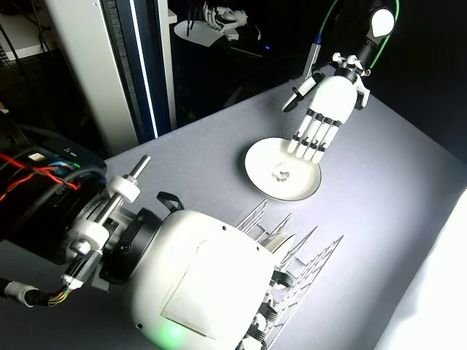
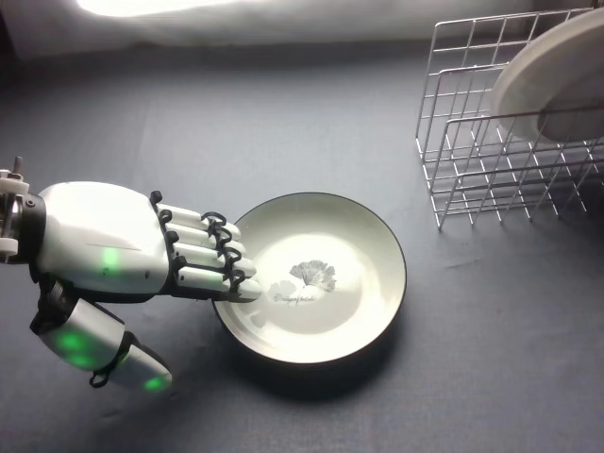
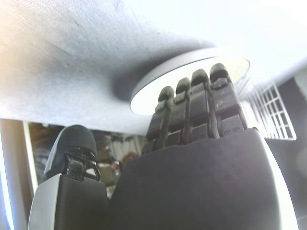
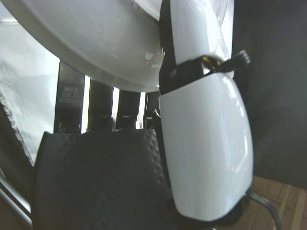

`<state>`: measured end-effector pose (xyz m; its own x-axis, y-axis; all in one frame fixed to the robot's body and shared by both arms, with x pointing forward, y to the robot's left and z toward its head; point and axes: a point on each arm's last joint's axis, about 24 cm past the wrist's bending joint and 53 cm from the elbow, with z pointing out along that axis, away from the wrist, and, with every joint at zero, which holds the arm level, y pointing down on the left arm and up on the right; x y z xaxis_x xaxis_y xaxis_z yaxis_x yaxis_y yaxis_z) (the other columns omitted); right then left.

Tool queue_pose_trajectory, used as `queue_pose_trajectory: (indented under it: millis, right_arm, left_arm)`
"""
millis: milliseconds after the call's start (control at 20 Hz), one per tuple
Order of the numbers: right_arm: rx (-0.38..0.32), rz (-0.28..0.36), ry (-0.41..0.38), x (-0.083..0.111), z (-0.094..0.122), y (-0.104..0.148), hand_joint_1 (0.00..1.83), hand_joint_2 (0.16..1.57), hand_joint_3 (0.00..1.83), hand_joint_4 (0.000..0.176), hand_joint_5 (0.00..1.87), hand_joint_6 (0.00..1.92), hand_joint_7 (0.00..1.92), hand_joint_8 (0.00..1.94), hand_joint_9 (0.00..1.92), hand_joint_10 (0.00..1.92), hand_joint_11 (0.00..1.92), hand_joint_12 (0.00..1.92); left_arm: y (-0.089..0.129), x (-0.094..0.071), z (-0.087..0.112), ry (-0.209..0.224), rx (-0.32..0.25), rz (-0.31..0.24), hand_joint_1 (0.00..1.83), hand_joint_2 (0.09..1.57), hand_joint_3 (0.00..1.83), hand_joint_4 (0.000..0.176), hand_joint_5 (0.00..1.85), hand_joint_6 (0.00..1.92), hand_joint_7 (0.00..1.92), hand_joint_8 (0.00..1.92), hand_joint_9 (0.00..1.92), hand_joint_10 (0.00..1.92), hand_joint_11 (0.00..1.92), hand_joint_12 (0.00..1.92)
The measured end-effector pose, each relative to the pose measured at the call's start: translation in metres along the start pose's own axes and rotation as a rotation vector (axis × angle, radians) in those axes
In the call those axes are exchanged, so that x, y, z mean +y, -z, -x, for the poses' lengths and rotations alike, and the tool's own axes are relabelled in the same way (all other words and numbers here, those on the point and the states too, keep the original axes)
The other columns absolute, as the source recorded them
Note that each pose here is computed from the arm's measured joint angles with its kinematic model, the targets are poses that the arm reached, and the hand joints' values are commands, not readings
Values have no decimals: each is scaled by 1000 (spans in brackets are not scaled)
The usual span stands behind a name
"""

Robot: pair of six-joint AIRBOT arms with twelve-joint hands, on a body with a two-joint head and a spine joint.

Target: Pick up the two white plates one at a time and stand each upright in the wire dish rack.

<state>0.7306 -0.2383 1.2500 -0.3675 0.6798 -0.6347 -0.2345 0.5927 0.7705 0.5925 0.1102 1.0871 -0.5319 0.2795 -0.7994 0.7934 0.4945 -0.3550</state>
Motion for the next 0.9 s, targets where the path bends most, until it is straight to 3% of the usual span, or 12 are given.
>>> queue_pose_trajectory:
  millis: [100, 150, 200, 250, 300, 350, 400, 450, 700, 800, 850, 900]
  right_arm:
    - [13, -4, 14, -4, -5, 1, 1374, 1111, 2, 0, 895, 1110, 1032, 835, 918, 1154, 776, 1106]
    - [20, 0, 18, -6, -8, 2, 1245, 1136, 1, 0, 868, 1183, 1010, 909, 925, 651, 736, 1024]
    - [23, 5, 21, -5, -10, 2, 1245, 1136, 1, 0, 868, 1183, 1010, 909, 925, 651, 736, 1024]
    - [25, 11, 29, -4, -10, 2, 1208, 1155, 3, 0, 810, 1256, 997, 951, 1008, 195, 716, 893]
    - [27, 11, 35, -4, -11, 2, 1151, 1174, 0, 0, 846, 1176, 909, 412, 970, 106, 658, 871]
    - [27, 11, 35, -4, -11, 2, 1216, 1118, 0, 0, 740, 489, 875, 170, 902, 46, 582, 859]
    - [28, 11, 37, -4, -11, 2, 1216, 1118, 0, 0, 740, 489, 875, 170, 902, 46, 582, 859]
    - [27, 11, 38, -4, -10, 2, 1224, 1086, 0, 0, 728, 58, 815, 13, 807, 2, 476, 876]
    - [16, 63, 35, 9, -7, 3, 1107, 1047, 0, 0, 457, 0, 478, 0, 461, 0, 29, 1078]
    - [18, 73, 35, 14, -9, 3, 1048, 1000, 0, 0, 281, 0, 309, 0, 292, 0, 0, 800]
    - [17, 85, 30, 19, -9, 2, 1048, 1000, 0, 0, 281, 0, 309, 0, 292, 0, 0, 800]
    - [13, 100, 24, 26, -9, 2, 922, 979, 0, 0, 70, 0, 81, 0, 77, 0, 0, 355]
  left_arm:
    - [0, 1, -2, 6, 2, 3, 0, 1237, 0, 0, 0, 0, 0, 0, 0, 0, 0, 0]
    - [0, 1, -3, 5, 5, 4, 0, 1234, 0, 0, 0, 0, 0, 0, 0, 0, 0, 0]
    - [0, 1, -3, 4, 5, 4, 0, 1234, 0, 0, 0, 0, 0, 0, 0, 0, 0, 0]
    - [0, 1, -3, 5, 5, 4, 0, 1232, 0, 0, 0, 0, 0, 0, 0, 0, 0, 0]
    - [0, 2, -5, 9, 8, 5, 0, 1238, 0, 0, 0, 0, 0, 0, 0, 0, 0, 0]
    - [0, 2, -5, 8, 10, 5, 0, 1235, 0, 0, 0, 0, 0, 0, 0, 0, 0, 0]
    - [0, 2, -6, 9, 11, 6, 0, 1235, 0, 0, 0, 0, 0, 0, 0, 0, 0, 0]
    - [0, 2, -7, 9, 13, 6, 0, 1238, 0, 0, 0, 0, 0, 0, 0, 0, 0, 0]
    - [-1, 2, -8, 10, 15, 3, 0, 1242, 2, 0, 0, 0, 0, 0, 0, 0, 0, 0]
    - [-1, 2, -10, 13, 18, 4, 0, 1246, 3, 0, 0, 0, 0, 0, 0, 0, 0, 0]
    - [-1, 2, -10, 13, 19, 4, 0, 1246, 3, 0, 0, 0, 0, 0, 0, 0, 0, 0]
    - [-1, 2, -10, 14, 19, 4, 0, 1243, 2, 0, 0, 0, 0, 0, 0, 0, 0, 0]
